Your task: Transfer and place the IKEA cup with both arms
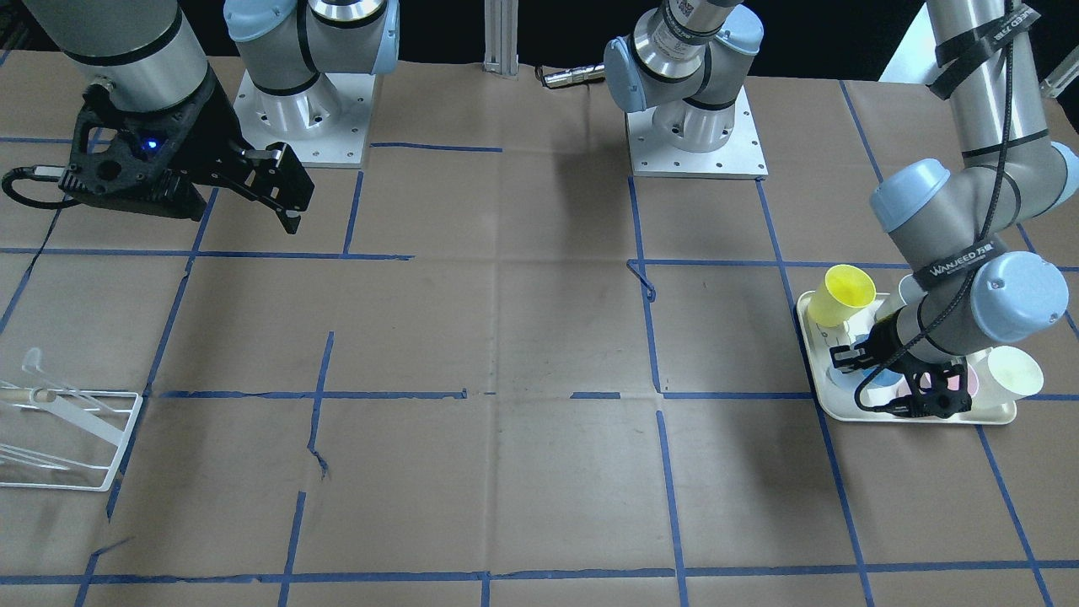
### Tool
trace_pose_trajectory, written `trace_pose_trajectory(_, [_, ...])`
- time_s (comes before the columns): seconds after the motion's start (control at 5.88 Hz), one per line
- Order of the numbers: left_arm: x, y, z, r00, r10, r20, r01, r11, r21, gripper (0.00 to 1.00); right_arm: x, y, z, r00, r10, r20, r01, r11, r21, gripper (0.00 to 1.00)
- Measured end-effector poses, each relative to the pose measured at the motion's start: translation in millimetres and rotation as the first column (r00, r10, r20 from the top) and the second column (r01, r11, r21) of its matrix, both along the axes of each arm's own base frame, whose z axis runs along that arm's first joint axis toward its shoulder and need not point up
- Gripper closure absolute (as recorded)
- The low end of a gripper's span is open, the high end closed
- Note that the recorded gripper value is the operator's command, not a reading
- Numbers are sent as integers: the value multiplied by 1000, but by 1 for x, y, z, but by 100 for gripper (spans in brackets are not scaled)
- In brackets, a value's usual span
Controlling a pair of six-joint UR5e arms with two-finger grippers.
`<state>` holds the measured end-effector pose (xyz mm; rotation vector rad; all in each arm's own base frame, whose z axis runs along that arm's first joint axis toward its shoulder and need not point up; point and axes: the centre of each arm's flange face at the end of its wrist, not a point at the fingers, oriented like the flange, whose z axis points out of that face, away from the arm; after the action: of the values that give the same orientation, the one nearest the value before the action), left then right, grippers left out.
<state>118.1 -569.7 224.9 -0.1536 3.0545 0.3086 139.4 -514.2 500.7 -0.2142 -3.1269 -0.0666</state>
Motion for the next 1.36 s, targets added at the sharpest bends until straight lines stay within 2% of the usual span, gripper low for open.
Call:
trace_pose_trajectory(0.17, [0,0,-2,1000,0,1,0,1000,5,2,0,2,-1,1000,2,-1,-2,1000,6,0])
trace_pose_trajectory(0.51, [0,-3,0,1000,-2,1,2,1000,3,2,0,4,-1,1000,2,-1,-2,1000,8,0])
trace_pose_trajectory(0.85, [-14,2,29,1000,-10,2,10,1000,1,2,1,4,0,1000,1,4,-1,1000,7,0])
trace_pose_trajectory(1.02, [-34,9,60,1000,-15,4,16,1000,-7,2,1,4,0,1000,1,5,-1,1000,6,0])
trace_pose_trajectory(1.36, [-115,22,137,999,-44,-1,44,999,-22,2,1,4,0,1000,1,5,-1,1000,7,0])
